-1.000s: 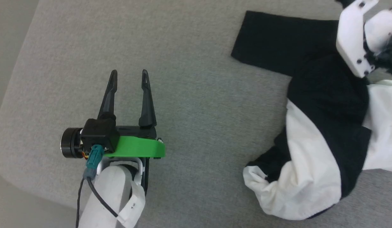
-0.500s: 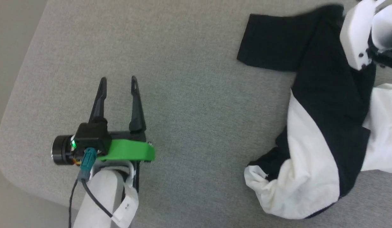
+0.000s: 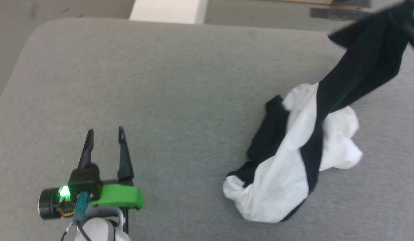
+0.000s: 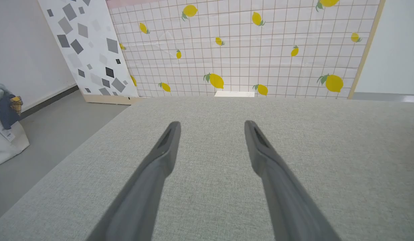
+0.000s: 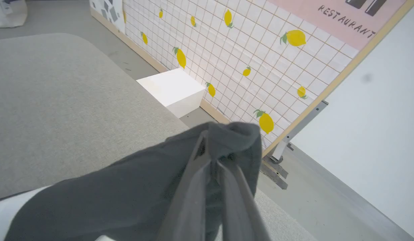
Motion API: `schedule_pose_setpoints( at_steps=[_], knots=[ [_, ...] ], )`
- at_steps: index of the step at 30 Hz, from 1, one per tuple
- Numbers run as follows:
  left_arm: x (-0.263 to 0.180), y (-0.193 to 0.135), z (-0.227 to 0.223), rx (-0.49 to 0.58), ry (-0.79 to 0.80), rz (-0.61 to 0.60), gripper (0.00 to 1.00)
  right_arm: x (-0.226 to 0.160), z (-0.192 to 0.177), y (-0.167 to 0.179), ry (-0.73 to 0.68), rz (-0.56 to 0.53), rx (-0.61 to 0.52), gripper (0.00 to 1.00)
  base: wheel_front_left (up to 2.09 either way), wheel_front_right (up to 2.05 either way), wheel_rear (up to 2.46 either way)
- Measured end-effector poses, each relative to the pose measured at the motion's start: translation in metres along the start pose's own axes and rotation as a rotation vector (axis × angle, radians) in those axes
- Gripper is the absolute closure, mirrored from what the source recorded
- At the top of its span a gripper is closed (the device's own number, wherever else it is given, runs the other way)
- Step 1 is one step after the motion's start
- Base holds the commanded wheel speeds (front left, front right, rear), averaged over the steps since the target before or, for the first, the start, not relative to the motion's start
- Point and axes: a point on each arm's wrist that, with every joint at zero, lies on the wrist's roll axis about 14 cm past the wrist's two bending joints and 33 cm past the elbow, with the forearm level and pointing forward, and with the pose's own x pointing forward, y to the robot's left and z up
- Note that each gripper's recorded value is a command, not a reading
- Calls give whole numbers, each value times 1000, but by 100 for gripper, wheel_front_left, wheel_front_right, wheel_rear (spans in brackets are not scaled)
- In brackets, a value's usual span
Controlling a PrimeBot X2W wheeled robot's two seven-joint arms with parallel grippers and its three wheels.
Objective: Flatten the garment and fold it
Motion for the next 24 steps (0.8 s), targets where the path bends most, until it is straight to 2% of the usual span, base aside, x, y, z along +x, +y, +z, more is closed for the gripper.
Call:
schedule_pose_setpoints(
  at_steps=[3, 8, 10, 14, 16, 18, 20, 21, 22, 24],
  knots=[
    [-1, -11, -1, -12, 2, -33, 0, -41, -32, -9, 86, -59, -6, 100, 0, 0, 0],
    [2, -34, 8, -29, -28, -97, 0, -116, -105, -10, 278, -154, 73, 100, 0, 0, 0],
    [4, -43, 13, -39, -44, -123, 0, -147, -141, 2, 361, -181, 119, 100, 0, 0, 0],
    [5, -56, 20, -52, -66, -163, 0, -197, -210, 47, 519, -208, 268, 100, 0, 0, 0],
    [4, -59, 21, -54, -68, -173, 0, -219, -237, 66, 604, -208, 297, 100, 0, 0, 0],
    [3, -60, 20, -53, -63, -182, 0, -231, -256, 82, 659, -211, 338, 100, 0, 0, 0],
    [2, -59, 17, -48, -55, -182, 0, -228, -258, 83, 643, -233, 364, 100, 0, 0, 0],
    [1, -58, 17, -46, -54, -178, 0, -226, -256, 79, 620, -249, 367, 70, 0, 0, 0],
    [1, -56, 18, -45, -57, -173, 0, -223, -251, 74, 586, -270, 373, 0, 0, 0, 0],
    [0, -53, 21, -39, -66, -169, 0, -216, -238, 66, 493, -310, 382, 0, 0, 0, 0]
  ],
)
